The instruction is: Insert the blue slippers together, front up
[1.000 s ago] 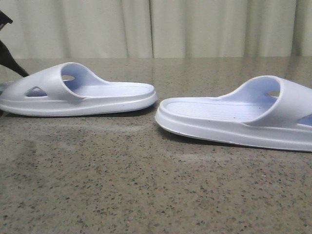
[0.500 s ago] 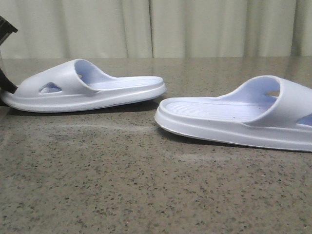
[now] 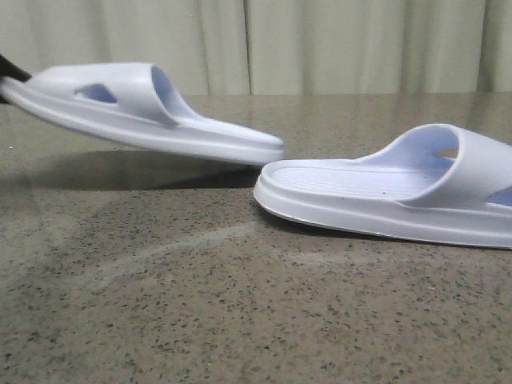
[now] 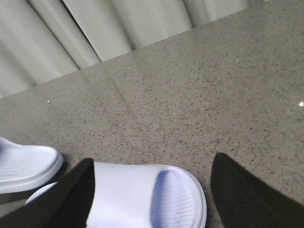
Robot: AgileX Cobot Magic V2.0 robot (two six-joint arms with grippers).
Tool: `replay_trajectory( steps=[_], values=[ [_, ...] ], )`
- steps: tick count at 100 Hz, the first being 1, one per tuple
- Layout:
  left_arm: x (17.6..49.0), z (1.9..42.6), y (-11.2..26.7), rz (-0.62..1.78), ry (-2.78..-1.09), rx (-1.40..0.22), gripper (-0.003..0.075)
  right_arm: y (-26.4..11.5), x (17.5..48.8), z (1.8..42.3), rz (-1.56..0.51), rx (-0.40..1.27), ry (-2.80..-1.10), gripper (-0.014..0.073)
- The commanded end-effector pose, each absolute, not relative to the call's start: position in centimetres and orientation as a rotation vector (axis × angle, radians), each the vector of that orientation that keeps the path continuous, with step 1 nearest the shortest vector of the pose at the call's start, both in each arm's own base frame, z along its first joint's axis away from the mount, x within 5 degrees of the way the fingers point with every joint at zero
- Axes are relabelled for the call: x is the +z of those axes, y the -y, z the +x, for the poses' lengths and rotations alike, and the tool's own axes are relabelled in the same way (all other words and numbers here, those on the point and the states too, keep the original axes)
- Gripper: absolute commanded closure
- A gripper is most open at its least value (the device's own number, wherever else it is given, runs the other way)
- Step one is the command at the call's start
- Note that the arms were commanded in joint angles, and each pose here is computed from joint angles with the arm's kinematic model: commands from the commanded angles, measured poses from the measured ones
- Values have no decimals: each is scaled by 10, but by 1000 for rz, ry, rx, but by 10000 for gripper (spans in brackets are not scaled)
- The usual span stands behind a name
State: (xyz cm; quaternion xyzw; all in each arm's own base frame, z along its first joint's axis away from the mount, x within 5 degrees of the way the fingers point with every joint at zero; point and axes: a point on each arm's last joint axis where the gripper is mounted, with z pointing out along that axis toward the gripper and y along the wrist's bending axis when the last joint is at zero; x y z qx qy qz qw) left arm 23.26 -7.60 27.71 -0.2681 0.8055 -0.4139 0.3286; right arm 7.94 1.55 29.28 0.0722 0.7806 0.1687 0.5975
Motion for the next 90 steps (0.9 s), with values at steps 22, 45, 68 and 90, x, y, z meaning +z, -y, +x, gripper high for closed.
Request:
replay_trajectory(
  steps=[22, 45, 68, 90],
  values=[
    [315, 190, 75, -567, -1972, -1211, 701, -14, 309, 83, 180, 390, -1728, 150],
    [299, 167, 73, -603, -1980, -1273, 701, -14, 291, 98, 308, 441, -1822, 151],
    [295, 161, 72, -604, -1979, -1271, 701, -12, 279, 115, 399, 437, -1920, 151],
    [295, 160, 72, -600, -1980, -1276, 701, -12, 269, 127, 427, 425, -1995, 151]
  ],
)
